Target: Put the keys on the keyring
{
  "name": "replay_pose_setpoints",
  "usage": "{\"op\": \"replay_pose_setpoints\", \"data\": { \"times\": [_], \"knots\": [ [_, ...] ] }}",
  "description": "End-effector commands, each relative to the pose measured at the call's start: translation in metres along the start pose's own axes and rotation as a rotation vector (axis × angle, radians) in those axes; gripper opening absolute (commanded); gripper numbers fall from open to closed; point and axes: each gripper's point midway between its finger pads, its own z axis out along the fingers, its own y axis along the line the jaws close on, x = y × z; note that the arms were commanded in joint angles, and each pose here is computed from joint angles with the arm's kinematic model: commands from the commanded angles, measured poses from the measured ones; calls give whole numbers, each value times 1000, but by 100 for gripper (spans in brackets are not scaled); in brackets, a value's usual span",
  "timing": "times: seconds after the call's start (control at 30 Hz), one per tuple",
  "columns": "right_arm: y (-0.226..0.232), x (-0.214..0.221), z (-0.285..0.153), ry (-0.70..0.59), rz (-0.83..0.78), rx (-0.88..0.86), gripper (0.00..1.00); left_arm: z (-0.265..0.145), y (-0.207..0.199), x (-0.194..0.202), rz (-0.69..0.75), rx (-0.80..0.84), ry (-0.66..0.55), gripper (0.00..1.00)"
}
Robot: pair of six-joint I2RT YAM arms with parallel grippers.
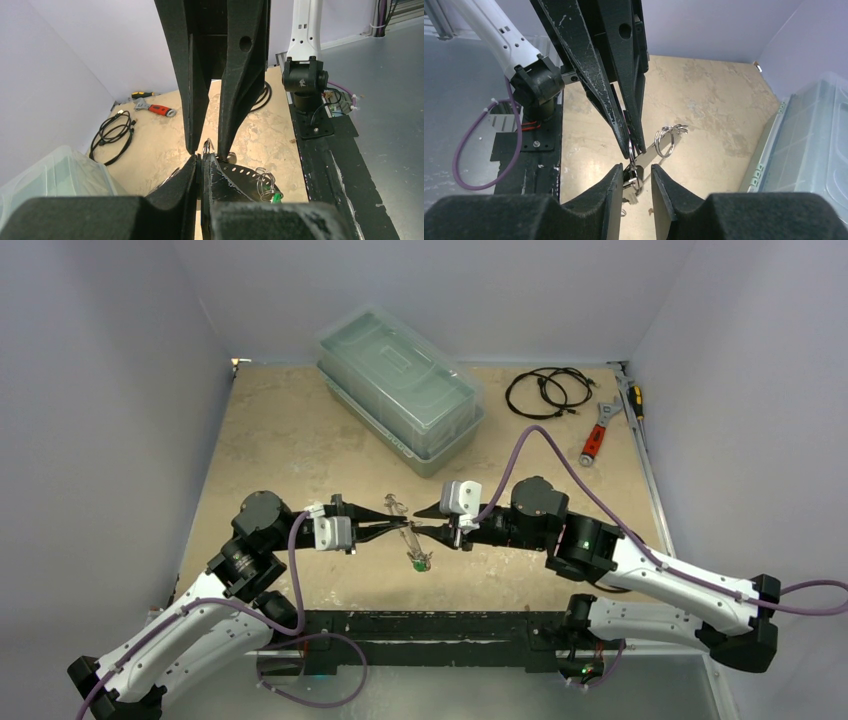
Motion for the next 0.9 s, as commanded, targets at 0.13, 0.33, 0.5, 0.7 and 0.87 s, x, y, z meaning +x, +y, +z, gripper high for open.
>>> {"op": "replay_pose_setpoints", "data": {
  "times": [0.13, 0.33, 0.5, 0.7, 0.87],
  "knots": [
    [0, -15, 4, -59, -30, -9, 23, 1, 4, -23, 44, -3, -63, 0],
    [-1, -15, 5, -59, -31, -7, 13, 1, 4, -23, 45, -3, -63, 0],
    [-1, -15, 5, -58, -33, -5, 3, 1, 4, -23, 44, 1, -64, 0],
    [-5, -12, 5, -37, -29, 11, 0, 0, 4, -21, 59, 1, -55, 0],
    [-12, -4, 7, 55, -14, 36, 0, -1, 9, -15, 72, -20, -15, 24]
  ]
}}
